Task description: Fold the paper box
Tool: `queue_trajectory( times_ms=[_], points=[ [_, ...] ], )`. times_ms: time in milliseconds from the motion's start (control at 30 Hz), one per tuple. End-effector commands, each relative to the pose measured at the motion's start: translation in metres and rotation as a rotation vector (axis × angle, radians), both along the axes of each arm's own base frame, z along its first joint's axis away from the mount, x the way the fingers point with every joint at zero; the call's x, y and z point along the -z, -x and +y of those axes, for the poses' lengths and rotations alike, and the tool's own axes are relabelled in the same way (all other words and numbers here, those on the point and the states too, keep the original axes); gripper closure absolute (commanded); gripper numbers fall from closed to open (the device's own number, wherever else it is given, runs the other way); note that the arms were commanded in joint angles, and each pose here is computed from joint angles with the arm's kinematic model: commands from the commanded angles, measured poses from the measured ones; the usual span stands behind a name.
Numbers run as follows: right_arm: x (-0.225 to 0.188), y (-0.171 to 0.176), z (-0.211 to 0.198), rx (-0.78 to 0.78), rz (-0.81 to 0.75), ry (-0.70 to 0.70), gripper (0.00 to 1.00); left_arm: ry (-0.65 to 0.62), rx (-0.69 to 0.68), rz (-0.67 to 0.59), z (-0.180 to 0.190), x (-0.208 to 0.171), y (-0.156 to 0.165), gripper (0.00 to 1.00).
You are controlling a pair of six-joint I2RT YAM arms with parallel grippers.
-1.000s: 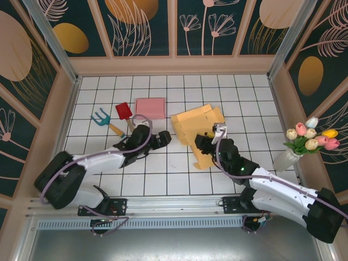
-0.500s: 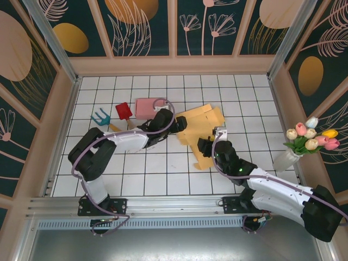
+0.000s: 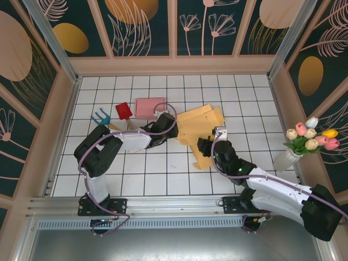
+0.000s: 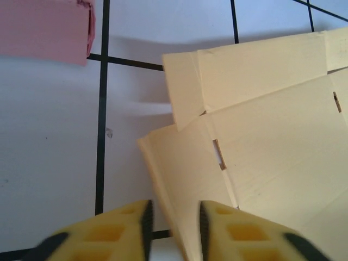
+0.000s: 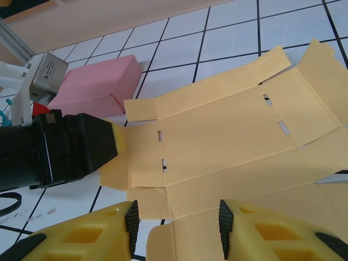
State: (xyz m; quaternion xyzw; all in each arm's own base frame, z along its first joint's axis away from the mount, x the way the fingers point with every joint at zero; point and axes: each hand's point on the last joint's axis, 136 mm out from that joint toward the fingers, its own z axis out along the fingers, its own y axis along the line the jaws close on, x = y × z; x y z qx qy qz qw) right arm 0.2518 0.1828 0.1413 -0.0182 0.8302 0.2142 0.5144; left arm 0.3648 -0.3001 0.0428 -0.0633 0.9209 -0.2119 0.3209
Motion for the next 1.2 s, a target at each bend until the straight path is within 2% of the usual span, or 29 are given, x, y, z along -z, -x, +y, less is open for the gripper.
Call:
queue_trajectory(
  times_ms=[0, 100, 200, 300, 400, 533, 633, 733, 867, 933, 1000, 1167],
  points=[
    [0.002, -0.001, -0.002, 0.005, -0.01, 0.013, 0.54, 0.023, 0.015, -0.028, -0.004, -0.007, 0.001, 0.83],
    [0.001, -0.001, -0.001, -0.001, -0.011, 0.015, 0.53, 0.073, 0.035, -0.065, -0.013, -0.025, -0.002, 0.99],
    [-0.005, -0.003, 0.002, -0.01, -0.024, 0.015, 0.53, 0.09, 0.068, -0.121, -0.011, -0.042, 0.001, 1.0],
    [-0.021, -0.007, 0.014, -0.058, -0.067, 0.018, 0.54, 0.111, 0.113, -0.242, -0.009, -0.079, 0.003, 1.0],
    [-0.047, -0.014, 0.03, -0.131, -0.134, 0.049, 0.54, 0.075, 0.101, -0.366, 0.009, -0.109, 0.005, 1.0],
    [-0.073, -0.026, 0.054, -0.255, -0.21, 0.222, 0.48, 0.087, 0.147, -0.564, 0.032, -0.146, 0.03, 1.0],
    [-0.091, -0.033, 0.075, -0.379, -0.239, 0.374, 0.46, 0.106, 0.153, -0.693, 0.056, -0.162, 0.054, 1.0],
    [-0.11, -0.037, 0.091, -0.51, -0.287, 0.529, 0.44, 0.071, 0.151, -0.788, 0.078, -0.169, 0.071, 1.0],
    [-0.119, -0.031, 0.104, -0.717, -0.352, 0.743, 0.42, 0.019, 0.183, -0.841, 0.093, -0.167, 0.088, 1.0],
    [-0.114, -0.026, 0.106, -0.832, -0.368, 0.873, 0.41, 0.043, 0.199, -0.88, 0.098, -0.17, 0.1, 1.0],
    [-0.11, -0.02, 0.11, -0.939, -0.355, 0.93, 0.41, 0.067, 0.221, -0.921, 0.1, -0.177, 0.109, 1.0],
    [-0.113, -0.013, 0.109, -1.085, -0.274, 1.013, 0.43, 0.083, 0.233, -0.968, 0.109, -0.18, 0.123, 1.0]
  ],
)
